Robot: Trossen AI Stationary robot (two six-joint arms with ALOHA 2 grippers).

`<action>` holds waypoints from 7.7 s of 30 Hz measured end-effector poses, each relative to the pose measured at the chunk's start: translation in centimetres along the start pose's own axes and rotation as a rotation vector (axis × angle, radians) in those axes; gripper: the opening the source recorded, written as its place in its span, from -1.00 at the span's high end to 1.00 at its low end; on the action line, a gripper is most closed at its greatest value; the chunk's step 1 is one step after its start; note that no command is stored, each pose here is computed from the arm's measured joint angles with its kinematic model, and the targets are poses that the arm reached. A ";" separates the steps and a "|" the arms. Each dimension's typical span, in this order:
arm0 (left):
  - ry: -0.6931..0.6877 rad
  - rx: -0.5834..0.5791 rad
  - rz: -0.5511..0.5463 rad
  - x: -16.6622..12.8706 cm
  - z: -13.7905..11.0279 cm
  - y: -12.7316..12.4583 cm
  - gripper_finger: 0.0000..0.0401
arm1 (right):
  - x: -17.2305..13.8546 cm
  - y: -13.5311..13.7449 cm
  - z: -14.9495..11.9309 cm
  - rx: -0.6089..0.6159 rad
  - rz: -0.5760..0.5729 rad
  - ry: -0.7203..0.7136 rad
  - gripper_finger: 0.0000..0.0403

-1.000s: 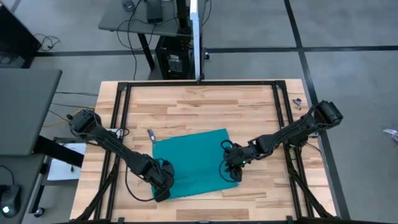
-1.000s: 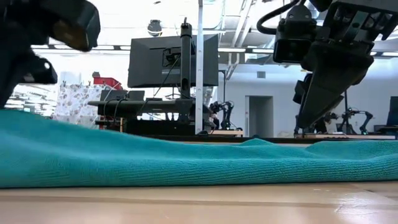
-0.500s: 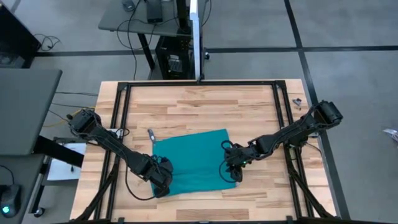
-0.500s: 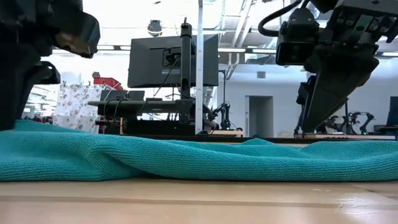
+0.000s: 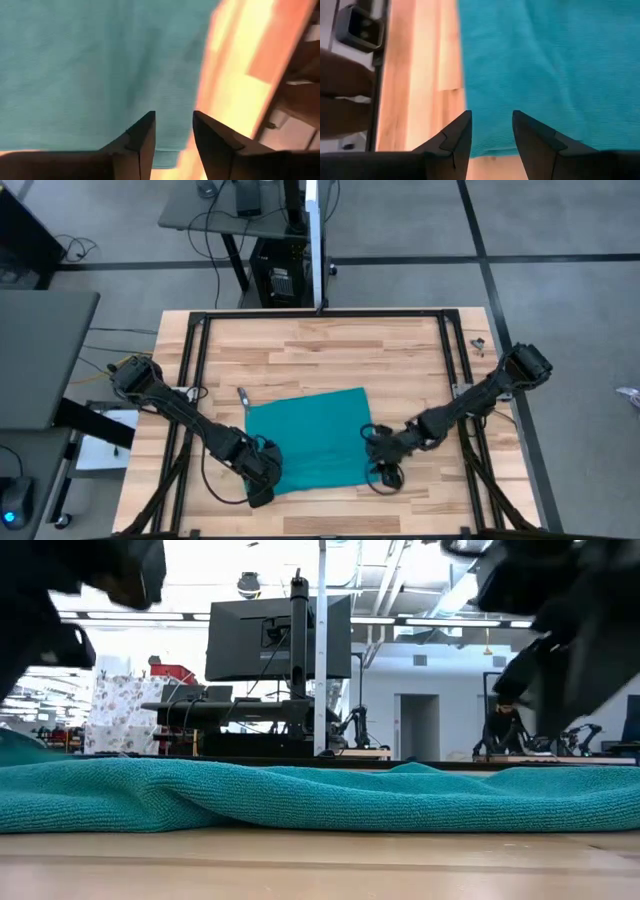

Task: Roll towel
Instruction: Roll the blue towel

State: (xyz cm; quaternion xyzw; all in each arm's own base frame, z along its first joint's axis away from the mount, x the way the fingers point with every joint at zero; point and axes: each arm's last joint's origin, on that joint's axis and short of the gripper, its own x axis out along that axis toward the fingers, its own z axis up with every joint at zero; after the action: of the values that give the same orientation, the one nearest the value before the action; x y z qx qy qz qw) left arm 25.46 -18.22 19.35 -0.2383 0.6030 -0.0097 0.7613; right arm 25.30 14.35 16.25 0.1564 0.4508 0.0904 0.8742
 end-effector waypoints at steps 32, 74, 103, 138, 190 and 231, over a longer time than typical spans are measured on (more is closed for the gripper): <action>0.017 -0.143 0.006 4.0 -5.1 2.2 0.45 | 2.7 -0.5 -2.6 -0.013 -0.179 0.107 1.00; -0.193 0.375 0.304 -1.0 -3.2 -7.4 0.27 | -0.6 6.7 0.4 -0.335 -0.110 -0.123 -0.28; -0.192 0.178 0.557 8.2 -5.0 -9.2 0.27 | 6.6 6.4 -4.5 -0.512 -0.444 -0.105 -0.29; -0.243 0.249 0.673 10.4 -6.1 -7.2 0.36 | 7.0 4.2 -4.0 -0.528 -0.480 -0.029 0.01; -0.226 -0.322 -0.210 2.1 -6.4 -2.6 1.00 | 2.5 -3.9 4.3 0.131 0.140 0.248 1.00; -0.275 -0.311 -0.135 -1.0 -5.4 0.2 0.56 | -0.3 -9.6 5.6 0.199 0.064 0.122 0.01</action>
State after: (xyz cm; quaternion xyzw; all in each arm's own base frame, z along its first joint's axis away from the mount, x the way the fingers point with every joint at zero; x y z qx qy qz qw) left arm 20.19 -19.61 19.35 -0.3918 0.4705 0.0650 0.7880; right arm 29.84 4.17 16.09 0.2511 0.5044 0.0826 0.8220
